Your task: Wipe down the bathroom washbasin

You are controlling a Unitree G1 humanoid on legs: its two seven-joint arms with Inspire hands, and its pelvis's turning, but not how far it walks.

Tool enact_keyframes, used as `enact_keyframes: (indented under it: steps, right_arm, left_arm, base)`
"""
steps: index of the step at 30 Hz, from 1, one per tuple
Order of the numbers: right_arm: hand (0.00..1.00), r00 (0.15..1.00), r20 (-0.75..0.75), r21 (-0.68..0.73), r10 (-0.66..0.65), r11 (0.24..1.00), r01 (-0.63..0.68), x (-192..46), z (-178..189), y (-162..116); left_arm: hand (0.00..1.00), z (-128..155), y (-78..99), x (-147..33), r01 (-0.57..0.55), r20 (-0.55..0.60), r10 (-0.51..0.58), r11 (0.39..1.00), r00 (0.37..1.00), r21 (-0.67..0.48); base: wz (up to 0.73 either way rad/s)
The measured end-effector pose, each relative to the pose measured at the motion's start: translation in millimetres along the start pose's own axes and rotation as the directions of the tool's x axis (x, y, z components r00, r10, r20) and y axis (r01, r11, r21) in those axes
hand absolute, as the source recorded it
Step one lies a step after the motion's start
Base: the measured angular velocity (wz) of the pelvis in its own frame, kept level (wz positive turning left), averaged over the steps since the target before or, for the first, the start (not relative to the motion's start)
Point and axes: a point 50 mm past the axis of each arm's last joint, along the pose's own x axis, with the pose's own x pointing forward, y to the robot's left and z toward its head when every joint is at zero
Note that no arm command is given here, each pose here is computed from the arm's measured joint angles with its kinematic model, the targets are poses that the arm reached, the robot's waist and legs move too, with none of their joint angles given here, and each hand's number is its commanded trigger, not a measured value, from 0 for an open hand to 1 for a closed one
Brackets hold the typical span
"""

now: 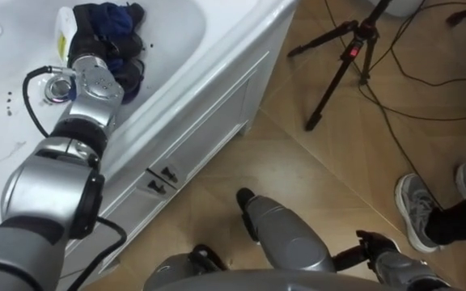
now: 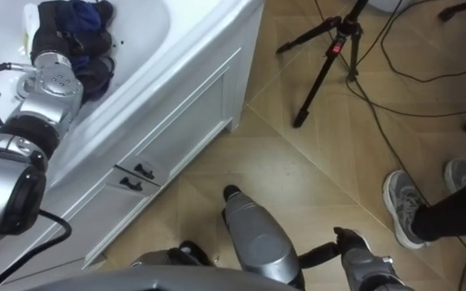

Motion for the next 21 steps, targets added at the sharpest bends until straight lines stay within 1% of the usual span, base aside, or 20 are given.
enact_keyframes:
  steps: [6, 11, 16, 21]
  right_arm:
    - [0.0, 1.0, 0.015, 0.002, -0.002, 1.0, 0.002, 0.4, 6.4, -1.1]
    - [0.0, 1.0, 0.028, 0.004, 0.005, 1.0, -0.005, 0.4, 10.1, -0.8]
    - [0.0, 0.999, 0.043, 0.004, 0.019, 1.0, -0.019, 0.1, 12.7, -0.4]
    - [0.0, 0.999, 0.046, 0.032, 0.019, 0.999, -0.02, 0.1, 14.4, -0.9]
  left_arm:
    - [1.0, -1.2, 1.4, 0.1, -0.002, 0.01, 0.002, 1.0, 1.0, 0.012]
    - [1.0, -3.2, 3.6, 0.1, -0.002, 0.067, -0.007, 0.989, 0.998, 0.146]
    - [1.0, -8.4, 7.4, 0.1, -0.004, 0.086, -0.018, 0.967, 0.996, 0.253]
    - [1.0, -16.4, 8.5, -1.5, 0.001, 0.071, -0.022, 0.959, 0.997, 0.283]
  base:
    - [-0.02]
    - [-0.01]
    - [-0.06]
    - [0.0]
